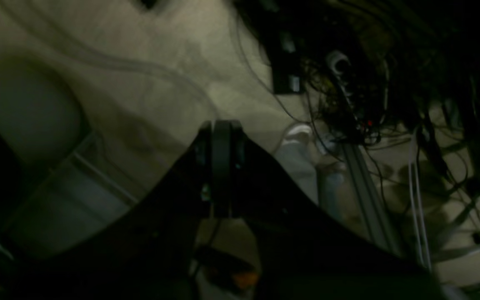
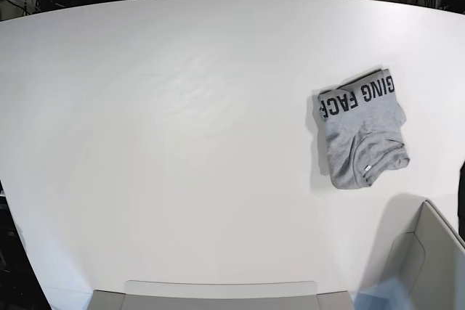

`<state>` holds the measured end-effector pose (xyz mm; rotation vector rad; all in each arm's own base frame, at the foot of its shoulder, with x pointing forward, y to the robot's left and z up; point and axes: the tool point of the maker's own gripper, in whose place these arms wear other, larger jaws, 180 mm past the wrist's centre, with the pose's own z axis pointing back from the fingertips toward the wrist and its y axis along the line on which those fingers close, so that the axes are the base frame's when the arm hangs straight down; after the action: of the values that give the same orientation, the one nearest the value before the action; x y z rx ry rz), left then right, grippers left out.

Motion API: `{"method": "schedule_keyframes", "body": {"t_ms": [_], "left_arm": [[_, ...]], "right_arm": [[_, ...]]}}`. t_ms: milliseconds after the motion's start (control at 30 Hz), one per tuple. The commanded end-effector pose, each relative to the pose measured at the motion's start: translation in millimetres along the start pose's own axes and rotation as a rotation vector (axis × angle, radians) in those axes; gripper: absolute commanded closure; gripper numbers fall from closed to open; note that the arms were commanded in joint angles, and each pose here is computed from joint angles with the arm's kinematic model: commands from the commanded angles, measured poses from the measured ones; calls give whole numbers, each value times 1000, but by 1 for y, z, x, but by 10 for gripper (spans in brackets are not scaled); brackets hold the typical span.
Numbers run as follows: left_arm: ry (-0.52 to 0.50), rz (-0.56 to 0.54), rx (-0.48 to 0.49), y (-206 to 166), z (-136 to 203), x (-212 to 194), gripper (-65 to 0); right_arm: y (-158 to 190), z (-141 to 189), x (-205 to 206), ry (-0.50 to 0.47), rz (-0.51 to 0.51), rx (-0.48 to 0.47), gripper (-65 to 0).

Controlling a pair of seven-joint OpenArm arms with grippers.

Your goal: Fold the T-shirt properly

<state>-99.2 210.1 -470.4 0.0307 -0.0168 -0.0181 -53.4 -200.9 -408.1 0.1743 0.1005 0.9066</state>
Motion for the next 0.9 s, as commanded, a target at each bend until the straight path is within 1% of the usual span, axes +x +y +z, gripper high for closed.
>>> {"method": "schedule_keyframes", "body": {"t_ms": [0,67,167,233,267,333,500,567,733,867], "left_arm": [[21,12,5,4,-9,-7,0],[91,48,5,8,-31,-26,0],[185,103,0,10,-61,-50,0],[200,132,-2,11,-77,-55,0],[190,141,-3,11,-83,-54,0],[187,161,0,13,-95,-56,0],[153,207,6,19,-125,-36,0],[140,223,4,18,-134,-29,0],[67,252,4,17,-149,-6,0],[33,274,4,14,-157,1,0]], "right_arm": [[3,-3,-7,37,44,9,0],[8,-19,-15,82,66,42,0],[5,-42,-38,168,74,100,0],[5,-57,-46,181,64,132,0],[6,-64,-47,180,57,147,0],[4,-77,-57,210,61,167,0],[-3,-122,-68,295,102,237,0],[0,-137,-72,322,110,276,0],[1,-164,-56,311,106,331,0],[-7,-171,-42,311,124,332,0]]}}
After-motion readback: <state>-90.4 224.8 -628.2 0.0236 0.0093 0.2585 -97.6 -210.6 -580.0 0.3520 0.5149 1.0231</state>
